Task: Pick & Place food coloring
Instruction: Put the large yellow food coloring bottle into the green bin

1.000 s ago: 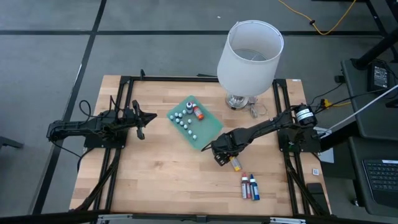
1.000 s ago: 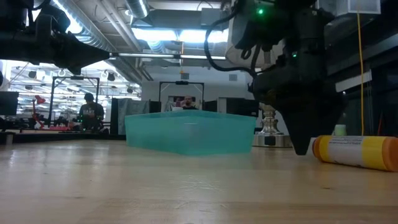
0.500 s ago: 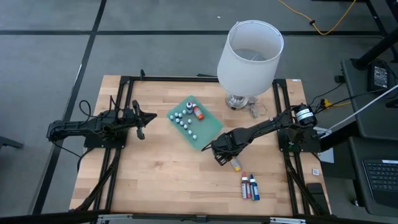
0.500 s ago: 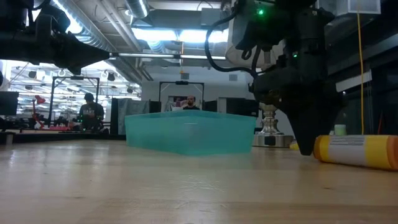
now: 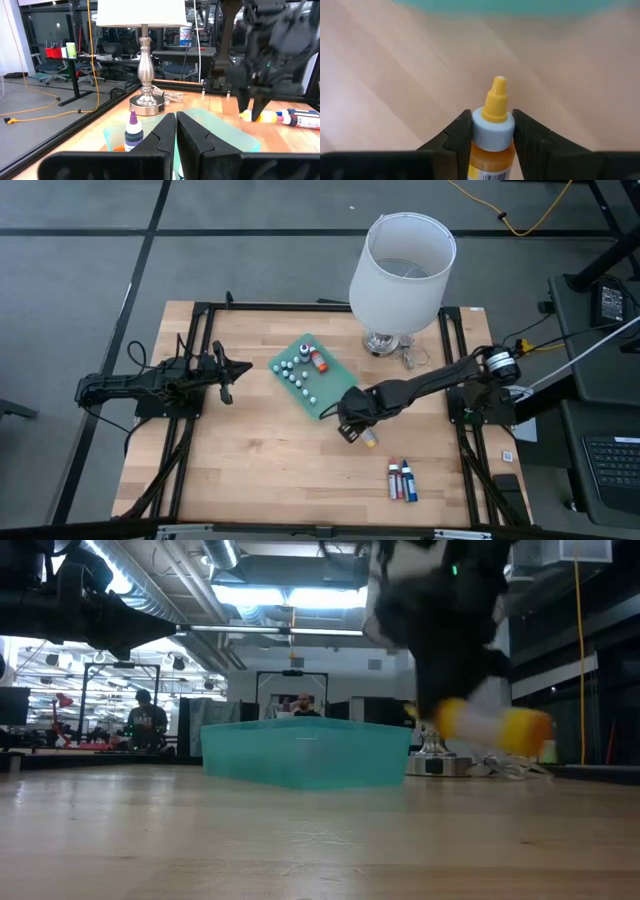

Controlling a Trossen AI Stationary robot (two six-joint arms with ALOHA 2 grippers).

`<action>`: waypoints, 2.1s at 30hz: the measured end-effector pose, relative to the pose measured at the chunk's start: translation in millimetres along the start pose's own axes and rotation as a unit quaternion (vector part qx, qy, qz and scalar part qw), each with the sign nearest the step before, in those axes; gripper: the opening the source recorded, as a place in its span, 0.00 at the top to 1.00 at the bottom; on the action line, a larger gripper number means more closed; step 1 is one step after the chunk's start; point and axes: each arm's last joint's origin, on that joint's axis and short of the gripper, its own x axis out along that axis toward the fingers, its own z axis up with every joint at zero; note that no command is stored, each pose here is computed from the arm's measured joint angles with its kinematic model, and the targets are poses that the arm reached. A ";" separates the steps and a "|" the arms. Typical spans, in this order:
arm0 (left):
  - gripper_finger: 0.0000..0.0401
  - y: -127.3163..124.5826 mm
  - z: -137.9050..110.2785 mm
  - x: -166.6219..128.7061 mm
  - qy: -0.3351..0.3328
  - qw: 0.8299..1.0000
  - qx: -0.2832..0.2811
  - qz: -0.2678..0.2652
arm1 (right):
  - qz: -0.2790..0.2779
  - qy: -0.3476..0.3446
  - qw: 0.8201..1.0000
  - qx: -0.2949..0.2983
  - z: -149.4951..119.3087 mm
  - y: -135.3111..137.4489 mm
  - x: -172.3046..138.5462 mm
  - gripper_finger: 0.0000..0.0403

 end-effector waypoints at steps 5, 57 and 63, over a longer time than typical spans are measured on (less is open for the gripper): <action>0.96 0.0 -0.1 0.0 0.000 1.000 0.000 0.000 | 0.024 -0.108 0.994 -0.017 2.6 10.0 -21.9 0.69; 0.96 0.0 0.0 0.0 0.000 1.000 0.000 0.000 | -0.122 -0.516 0.848 0.002 92.7 -3.5 55.0 0.69; 0.98 0.0 -0.1 0.0 0.000 1.000 0.000 0.000 | -0.117 -0.511 0.852 -0.002 93.0 -4.4 71.6 0.69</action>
